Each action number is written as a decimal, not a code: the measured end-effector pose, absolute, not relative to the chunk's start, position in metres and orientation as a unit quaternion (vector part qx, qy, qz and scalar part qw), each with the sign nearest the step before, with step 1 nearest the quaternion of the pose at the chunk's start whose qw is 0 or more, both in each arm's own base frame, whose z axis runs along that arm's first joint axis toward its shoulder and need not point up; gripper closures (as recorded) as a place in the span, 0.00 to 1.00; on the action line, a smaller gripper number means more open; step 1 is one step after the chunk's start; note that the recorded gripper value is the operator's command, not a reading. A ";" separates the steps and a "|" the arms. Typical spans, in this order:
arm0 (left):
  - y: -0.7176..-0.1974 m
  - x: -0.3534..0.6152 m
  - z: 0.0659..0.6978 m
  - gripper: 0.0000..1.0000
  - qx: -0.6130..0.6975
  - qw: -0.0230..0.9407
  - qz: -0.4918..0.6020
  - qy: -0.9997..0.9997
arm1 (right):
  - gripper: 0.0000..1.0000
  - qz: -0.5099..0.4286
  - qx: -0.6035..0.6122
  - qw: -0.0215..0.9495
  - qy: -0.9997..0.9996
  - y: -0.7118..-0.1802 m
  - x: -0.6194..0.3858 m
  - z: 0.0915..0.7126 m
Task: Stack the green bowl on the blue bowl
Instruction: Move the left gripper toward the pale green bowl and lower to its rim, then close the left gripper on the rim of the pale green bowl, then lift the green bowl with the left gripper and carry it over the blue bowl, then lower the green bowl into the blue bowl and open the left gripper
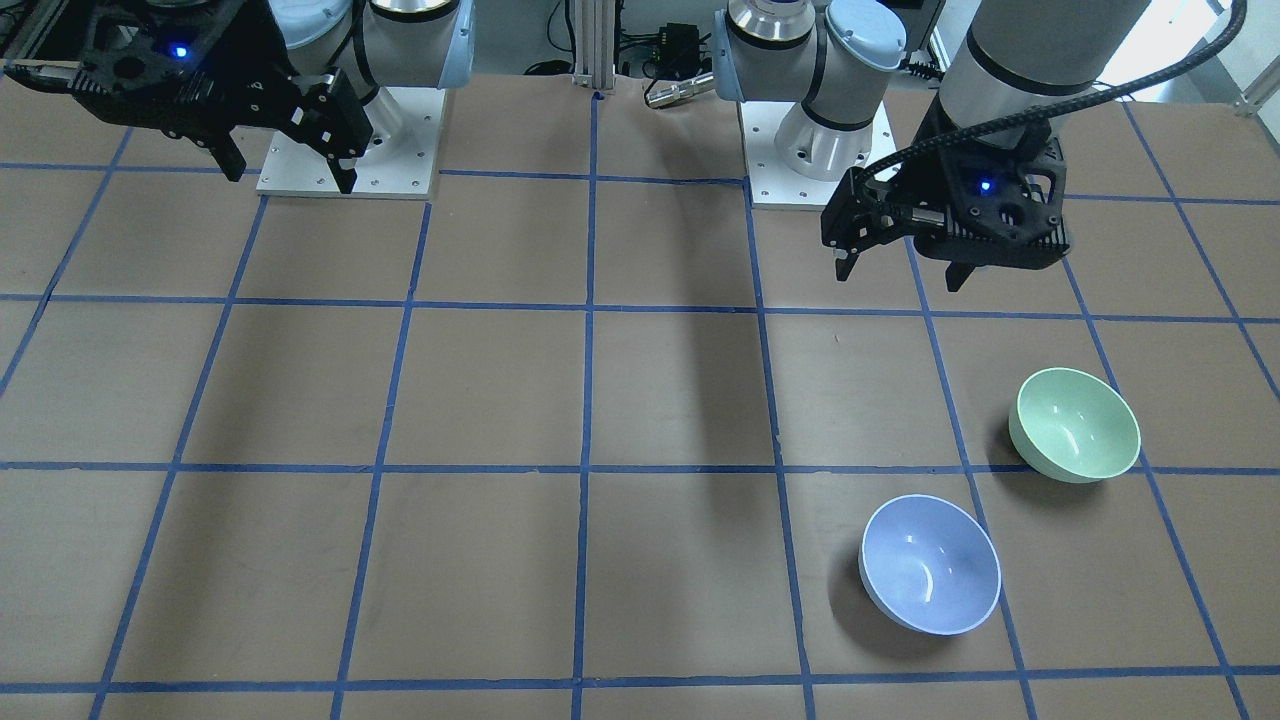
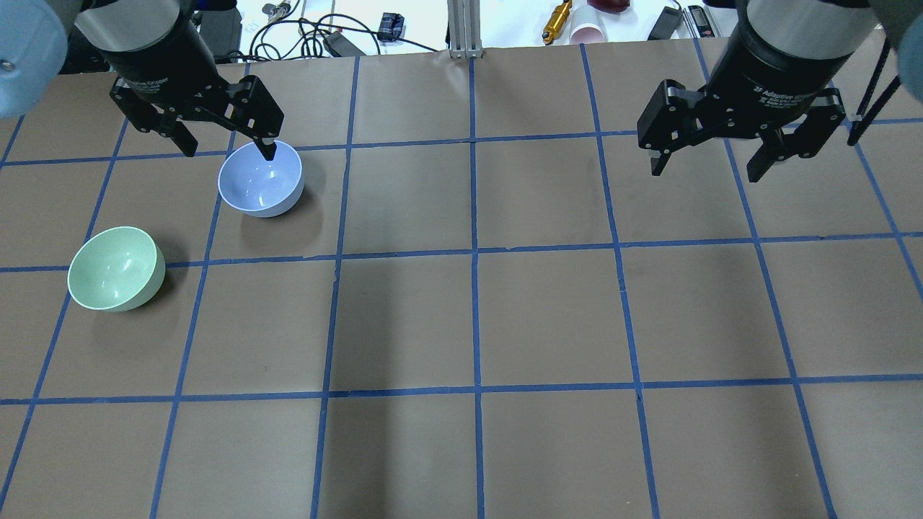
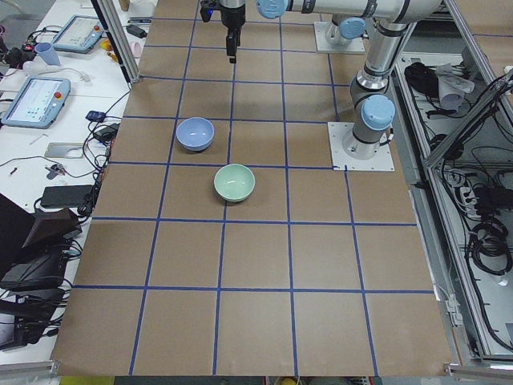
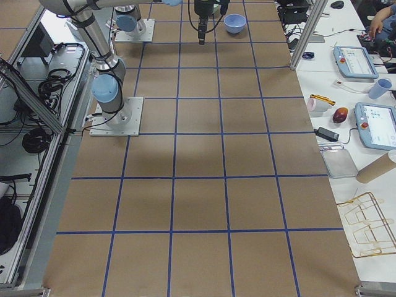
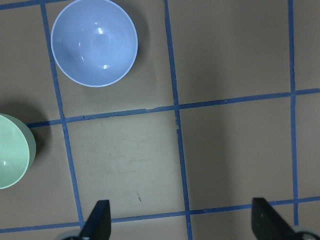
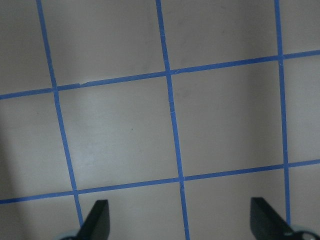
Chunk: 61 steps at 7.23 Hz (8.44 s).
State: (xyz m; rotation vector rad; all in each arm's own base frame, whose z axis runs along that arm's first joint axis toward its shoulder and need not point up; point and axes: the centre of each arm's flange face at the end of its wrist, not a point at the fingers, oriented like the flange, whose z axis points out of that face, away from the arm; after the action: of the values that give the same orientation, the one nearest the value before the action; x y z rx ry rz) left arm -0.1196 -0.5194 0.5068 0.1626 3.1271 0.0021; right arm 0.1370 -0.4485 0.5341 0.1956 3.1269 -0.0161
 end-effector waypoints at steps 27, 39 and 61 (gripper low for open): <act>-0.504 0.317 0.177 0.96 0.013 -0.132 -0.022 0.991 | 0.00 -0.005 0.062 0.004 0.998 -0.448 0.137 0.534; -0.507 0.315 0.199 1.00 0.009 -0.120 -0.032 0.992 | 0.00 -0.005 0.062 0.004 0.998 -0.448 0.137 0.534; -0.671 0.100 0.271 1.00 -0.003 -0.158 -0.002 0.987 | 0.00 -0.005 0.062 0.004 0.998 -0.448 0.137 0.534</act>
State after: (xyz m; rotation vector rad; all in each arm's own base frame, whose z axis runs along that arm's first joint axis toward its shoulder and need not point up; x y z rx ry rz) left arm 0.0996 -0.6712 0.2714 -0.0111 3.4589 -0.0062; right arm 0.1370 -0.4484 0.5340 0.1957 3.1269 -0.0151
